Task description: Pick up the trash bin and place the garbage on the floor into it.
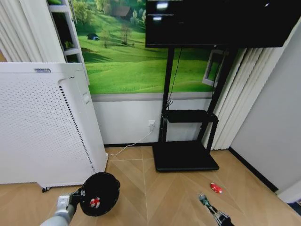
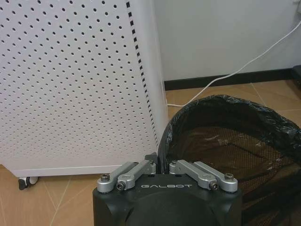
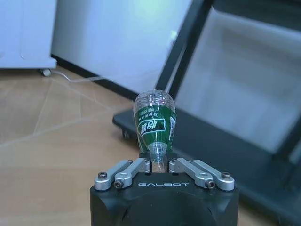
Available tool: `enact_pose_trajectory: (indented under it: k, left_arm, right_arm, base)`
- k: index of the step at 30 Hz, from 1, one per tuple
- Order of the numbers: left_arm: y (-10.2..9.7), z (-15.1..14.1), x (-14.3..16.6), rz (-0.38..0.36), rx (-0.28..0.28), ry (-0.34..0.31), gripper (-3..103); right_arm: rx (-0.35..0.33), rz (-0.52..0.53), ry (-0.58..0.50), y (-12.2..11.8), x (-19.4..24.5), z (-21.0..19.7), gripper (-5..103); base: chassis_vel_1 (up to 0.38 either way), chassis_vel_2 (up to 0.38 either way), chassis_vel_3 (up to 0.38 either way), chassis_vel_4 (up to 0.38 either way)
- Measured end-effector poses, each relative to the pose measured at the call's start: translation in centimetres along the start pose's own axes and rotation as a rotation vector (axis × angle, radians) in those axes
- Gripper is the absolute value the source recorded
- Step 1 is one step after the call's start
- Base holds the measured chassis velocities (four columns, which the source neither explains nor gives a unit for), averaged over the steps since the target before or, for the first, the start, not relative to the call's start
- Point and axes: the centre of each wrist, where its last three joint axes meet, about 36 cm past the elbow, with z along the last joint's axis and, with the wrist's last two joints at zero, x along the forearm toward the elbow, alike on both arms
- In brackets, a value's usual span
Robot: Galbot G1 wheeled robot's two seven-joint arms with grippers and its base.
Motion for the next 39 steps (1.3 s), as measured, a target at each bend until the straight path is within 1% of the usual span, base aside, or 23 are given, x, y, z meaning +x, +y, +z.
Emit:
enact_pose_trajectory:
  k: [2, 3, 4, 5, 6, 10, 11, 12, 13, 15, 16, 18, 19, 21, 22, 23, 25, 29, 31, 33, 36, 37, 39]
  left_arm:
    - [-0.2, -0.1, 0.1, 0.005, 0.001, 0.002, 7]
    - [-0.2, -0.1, 0.1, 0.005, 0.001, 0.002, 7]
    - [-0.3, -0.1, 0.1, 0.006, 0.001, 0.003, 7]
    - [-0.4, -0.1, 0.0, 0.008, 0.004, 0.004, 7]
    - [-0.4, -0.1, 0.0, 0.008, 0.004, 0.004, 7]
    - [-0.9, -0.7, -0.1, 0.013, 0.023, 0.003, 7]
    - [-0.9, -0.7, -0.1, 0.013, 0.023, 0.003, 7]
    - [-1.1, -1.1, 0.0, 0.016, 0.037, 0.001, 7]
    - [-1.1, -1.1, 0.0, 0.016, 0.037, 0.001, 7]
    - [-1.3, -1.8, -0.2, 0.020, 0.046, -0.004, 7]
    - [-1.3, -1.8, -0.2, 0.020, 0.046, -0.004, 7]
    - [-1.3, -2.3, -0.5, 0.020, 0.058, -0.011, 7]
    - [-1.3, -2.3, -0.5, 0.020, 0.058, -0.011, 7]
    - [-1.5, -2.6, -0.8, 0.022, 0.073, -0.011, 7]
    - [-1.5, -2.6, -0.8, 0.022, 0.073, -0.011, 7]
    - [-1.9, -2.8, -1.1, 0.026, 0.088, -0.004, 7]
    - [-2.1, -3.0, -1.3, 0.027, 0.093, -0.002, 7]
    - [-4.1, -4.1, -2.5, 0.053, 0.111, 0.016, 7]
    - [-4.4, -4.3, -2.7, 0.056, 0.112, 0.015, 7]
    - [-5.2, -4.8, -3.2, 0.064, 0.118, 0.015, 7]
    - [-6.9, -5.5, -4.2, 0.074, 0.127, 0.020, 7]
    - [-6.9, -5.5, -4.2, 0.074, 0.127, 0.020, 7]
    - [-7.6, -5.9, -4.7, 0.078, 0.135, 0.025, 7]
  right_arm:
    - [0.040, -0.031, -0.068, -1.3, -1.9, -2.5, 13]
    - [0.040, -0.031, -0.068, -1.3, -1.9, -2.5, 13]
    - [0.055, -0.042, -0.112, -1.6, -3.1, -4.1, 13]
    - [0.066, -0.060, -0.156, -1.6, -4.4, -5.9, 13]
    - [0.066, -0.060, -0.156, -1.6, -4.4, -5.9, 13]
    - [0.077, -0.108, -0.248, -1.1, -7.2, -10.9, 13]
    - [0.077, -0.108, -0.248, -1.1, -7.2, -10.9, 13]
    - [0.082, -0.129, -0.274, -1.0, -7.8, -12.5, 13]
    - [0.082, -0.129, -0.274, -1.0, -7.8, -12.5, 13]
    - [0.090, -0.171, -0.309, -0.7, -8.6, -14.8, 13]
    - [0.090, -0.171, -0.309, -0.7, -8.6, -14.8, 13]
    - [0.083, -0.203, -0.355, 0.5, -9.5, -17.2, 13]
    - [0.083, -0.203, -0.355, 0.5, -9.5, -17.2, 13]
    - [0.067, -0.227, -0.401, 2.0, -10.6, -19.5, 13]
    - [0.067, -0.227, -0.401, 2.0, -10.6, -19.5, 13]
    - [0.068, -0.245, -0.427, 2.6, -11.6, -20.8, 13]
    - [0.072, -0.254, -0.438, 2.7, -12.1, -21.3, 13]
    - [0.075, -0.294, -0.474, 2.7, -14.7, -23.2, 13]
    - [0.073, -0.300, -0.477, 2.8, -14.9, -23.4, 13]
    - [0.065, -0.316, -0.491, 3.4, -15.3, -23.8, 13]
    - [0.023, -0.352, -0.515, 5.8, -15.8, -24.4, 13]
    - [0.023, -0.352, -0.515, 5.8, -15.8, -24.4, 13]
    - [-0.002, -0.375, -0.522, 7.3, -15.9, -24.4, 13]
  base:
    - [0.000, 0.000, 0.000, 0.000]
    - [0.000, 0.000, 0.000, 0.000]
    - [0.000, 0.000, 0.000, 0.000]
    - [0.000, 0.000, 0.000, 0.000]
    - [0.000, 0.000, 0.000, 0.000]
    - [0.000, 0.000, 0.000, 0.000]
    - [0.000, 0.000, 0.000, 0.000]
    - [0.000, 0.000, 0.000, 0.000]
    - [0.000, 0.000, 0.000, 0.000]
    - [0.000, 0.000, 0.000, 0.000]
    - [0.000, 0.000, 0.000, 0.000]
    - [0.000, 0.000, 0.000, 0.000]
    - [0.000, 0.000, 0.000, 0.000]
    - [0.000, 0.000, 0.000, 0.000]
    - [0.000, 0.000, 0.000, 0.000]
    - [0.000, 0.000, 0.000, 0.000]
    - [0.000, 0.000, 0.000, 0.000]
    - [0.000, 0.000, 0.000, 0.000]
    - [0.000, 0.000, 0.000, 0.000]
    - [0.000, 0.000, 0.000, 0.000]
    - [0.000, 0.000, 0.000, 0.000]
    - [0.000, 0.000, 0.000, 0.000]
    - [0.000, 0.000, 0.000, 0.000]
